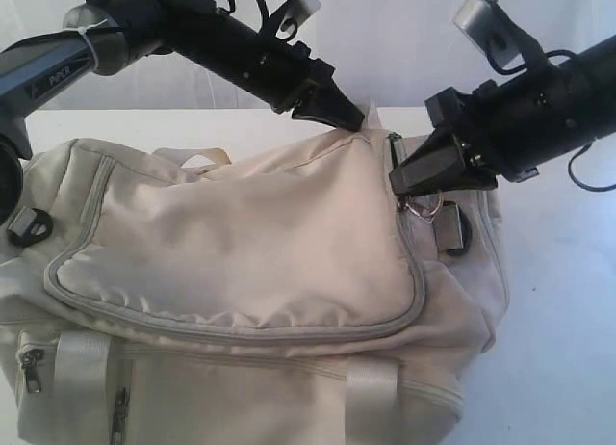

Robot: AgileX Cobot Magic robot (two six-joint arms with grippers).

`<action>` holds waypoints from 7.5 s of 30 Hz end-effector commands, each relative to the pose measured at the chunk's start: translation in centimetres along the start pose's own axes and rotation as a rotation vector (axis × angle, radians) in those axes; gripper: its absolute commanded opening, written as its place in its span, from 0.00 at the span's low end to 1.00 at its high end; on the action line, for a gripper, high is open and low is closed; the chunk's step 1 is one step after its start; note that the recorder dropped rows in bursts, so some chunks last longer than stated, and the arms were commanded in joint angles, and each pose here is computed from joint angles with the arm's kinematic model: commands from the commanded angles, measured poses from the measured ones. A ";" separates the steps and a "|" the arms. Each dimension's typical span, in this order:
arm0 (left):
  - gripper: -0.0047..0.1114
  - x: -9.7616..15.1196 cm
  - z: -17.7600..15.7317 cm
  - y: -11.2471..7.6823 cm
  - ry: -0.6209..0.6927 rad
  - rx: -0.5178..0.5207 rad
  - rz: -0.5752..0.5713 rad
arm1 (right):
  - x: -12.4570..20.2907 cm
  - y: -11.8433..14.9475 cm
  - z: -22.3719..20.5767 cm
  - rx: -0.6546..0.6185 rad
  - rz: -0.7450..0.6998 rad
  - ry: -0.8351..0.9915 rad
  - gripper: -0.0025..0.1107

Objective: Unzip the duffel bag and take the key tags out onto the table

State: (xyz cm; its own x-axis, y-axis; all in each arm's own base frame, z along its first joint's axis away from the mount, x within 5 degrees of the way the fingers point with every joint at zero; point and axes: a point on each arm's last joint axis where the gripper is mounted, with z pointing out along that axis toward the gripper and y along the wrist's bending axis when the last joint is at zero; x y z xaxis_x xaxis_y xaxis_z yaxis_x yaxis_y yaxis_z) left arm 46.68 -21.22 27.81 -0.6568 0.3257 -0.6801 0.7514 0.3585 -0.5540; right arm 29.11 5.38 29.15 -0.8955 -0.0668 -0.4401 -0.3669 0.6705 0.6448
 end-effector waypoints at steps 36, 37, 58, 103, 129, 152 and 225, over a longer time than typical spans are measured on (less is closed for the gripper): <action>0.06 -0.7 -0.5 -0.2 -0.053 -0.021 -0.004 | 11.3 4.6 3.2 -0.135 0.021 0.103 0.07; 0.09 -0.7 -0.5 -0.2 -0.053 -0.022 0.003 | 11.1 4.7 3.1 -0.130 0.009 0.101 0.11; 0.45 -1.8 -10.6 -5.9 0.016 -0.136 0.141 | 4.8 6.7 -4.2 0.154 -0.154 -0.067 0.60; 0.41 21.3 2.9 -21.2 0.096 -0.334 0.882 | 2.7 1.2 1.6 0.073 0.073 0.089 0.51; 0.04 20.7 2.1 -21.6 0.075 -0.365 0.959 | 2.5 1.0 1.7 0.089 0.053 0.065 0.51; 0.04 24.4 -2.8 -22.0 0.000 -0.477 0.928 | 2.2 0.1 1.5 0.190 0.025 0.039 0.02; 0.04 25.8 -14.1 -17.3 -0.381 -0.978 0.294 | 2.2 -0.3 1.5 0.231 0.045 0.036 0.02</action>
State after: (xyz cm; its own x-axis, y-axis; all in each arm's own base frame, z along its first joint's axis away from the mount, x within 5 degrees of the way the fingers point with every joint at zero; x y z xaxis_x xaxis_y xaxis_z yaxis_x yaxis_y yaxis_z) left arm 15.34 -6.61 26.64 -0.2591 0.3601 -0.8962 0.3556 0.8983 0.2582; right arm 27.48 6.18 27.01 -0.9217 -0.0623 -0.3828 -0.2650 0.8219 0.5042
